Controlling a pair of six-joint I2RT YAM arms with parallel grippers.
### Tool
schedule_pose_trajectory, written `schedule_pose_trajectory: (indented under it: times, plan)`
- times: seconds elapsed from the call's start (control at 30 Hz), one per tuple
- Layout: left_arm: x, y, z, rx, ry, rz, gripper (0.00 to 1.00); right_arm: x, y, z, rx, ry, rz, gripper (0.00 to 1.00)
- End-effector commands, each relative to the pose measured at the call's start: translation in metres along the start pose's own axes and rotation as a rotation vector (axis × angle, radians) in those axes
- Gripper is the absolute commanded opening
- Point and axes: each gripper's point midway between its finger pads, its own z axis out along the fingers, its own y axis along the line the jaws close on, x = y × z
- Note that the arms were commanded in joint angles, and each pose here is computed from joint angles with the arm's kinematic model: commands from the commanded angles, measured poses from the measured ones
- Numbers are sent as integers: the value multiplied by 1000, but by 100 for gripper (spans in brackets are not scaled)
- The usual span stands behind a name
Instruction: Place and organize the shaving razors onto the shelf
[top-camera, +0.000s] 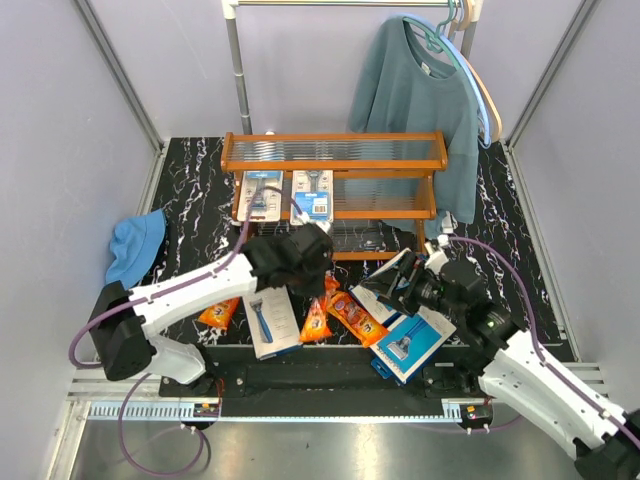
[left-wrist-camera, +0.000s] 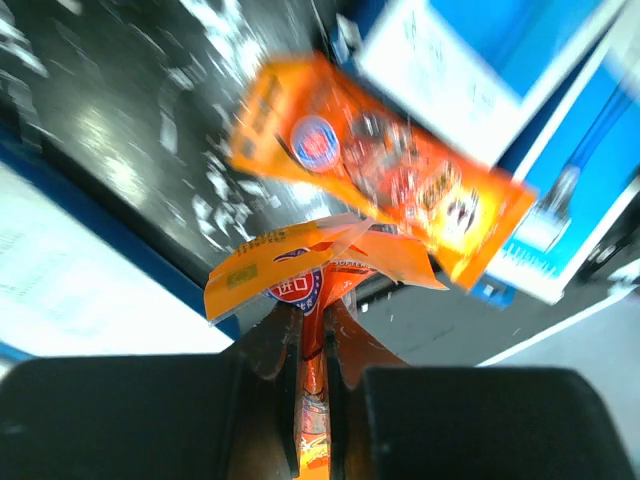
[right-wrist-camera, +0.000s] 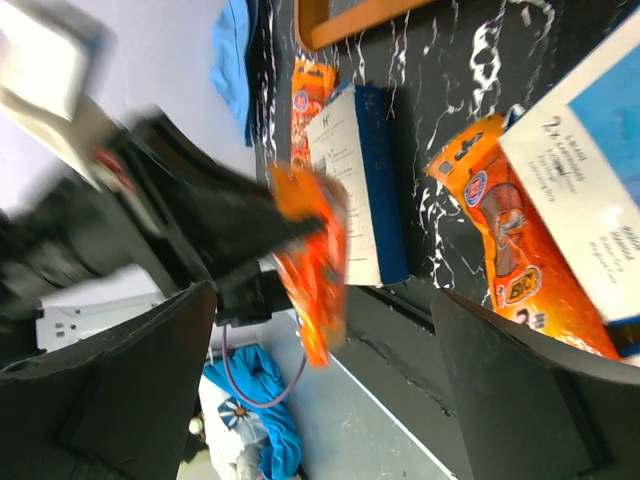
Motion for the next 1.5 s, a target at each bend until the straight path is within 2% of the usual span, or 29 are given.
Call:
schedule_pose_trajectory:
  times: [0.0, 0.17, 0.27, 0.4, 0.57, 0.8, 0.83, 0.9, 0.93, 1.0, 1.03, 1.1, 1.2, 1.23, 1.3, 1.33, 1.37, 1.47]
  plan:
    - [-61, -7, -39, 105, -149, -33, 0, 6, 52, 9, -133, 29, -66, 99]
    - [-93, 0, -51, 148, -185, -82, 0, 25, 74, 38, -149, 67, -118, 100]
    - [-97, 0, -51, 178, -178, -108, 0, 39, 85, 51, -170, 98, -130, 99]
    - [-97, -5, -50, 220, -171, -124, 0, 53, 99, 62, -202, 124, -142, 95]
    - [-97, -13, -50, 268, -168, -137, 0, 62, 96, 76, -171, 139, -147, 87]
    - [-93, -15, -61, 299, -181, -140, 0, 51, 85, 77, -135, 69, -112, 59]
    - [-92, -15, -62, 299, -181, -142, 0, 50, 83, 77, -130, 65, -101, 49]
    - [-90, -13, -61, 293, -181, -144, 1, 51, 81, 75, -128, 67, -94, 42]
    - [-89, -11, -60, 290, -180, -147, 1, 51, 82, 74, -130, 67, -90, 34]
    - [-87, -10, -60, 288, -179, -148, 1, 47, 79, 74, -123, 44, -88, 25]
    - [-87, -10, -58, 285, -176, -148, 3, 47, 79, 74, -121, 44, -87, 15]
    - [-86, -9, -58, 285, -176, -148, 9, 48, 80, 74, -119, 46, -88, 9]
    - [-87, -8, -60, 282, -186, -143, 30, 48, 79, 74, -113, 49, -94, 4]
    - [-88, -7, -61, 280, -192, -139, 44, 48, 80, 74, -117, 50, -97, 4]
    - [-88, -7, -64, 281, -203, -120, 60, 48, 81, 74, -116, 53, -100, 3]
    - [-89, -7, -66, 283, -210, -112, 75, 48, 80, 73, -115, 55, -103, 2]
    - [-89, -8, -67, 284, -213, -104, 99, 48, 81, 73, -116, 53, -105, 2]
    - [-91, 0, -74, 247, -234, -90, 99, 49, 78, 73, -109, 58, -107, 1]
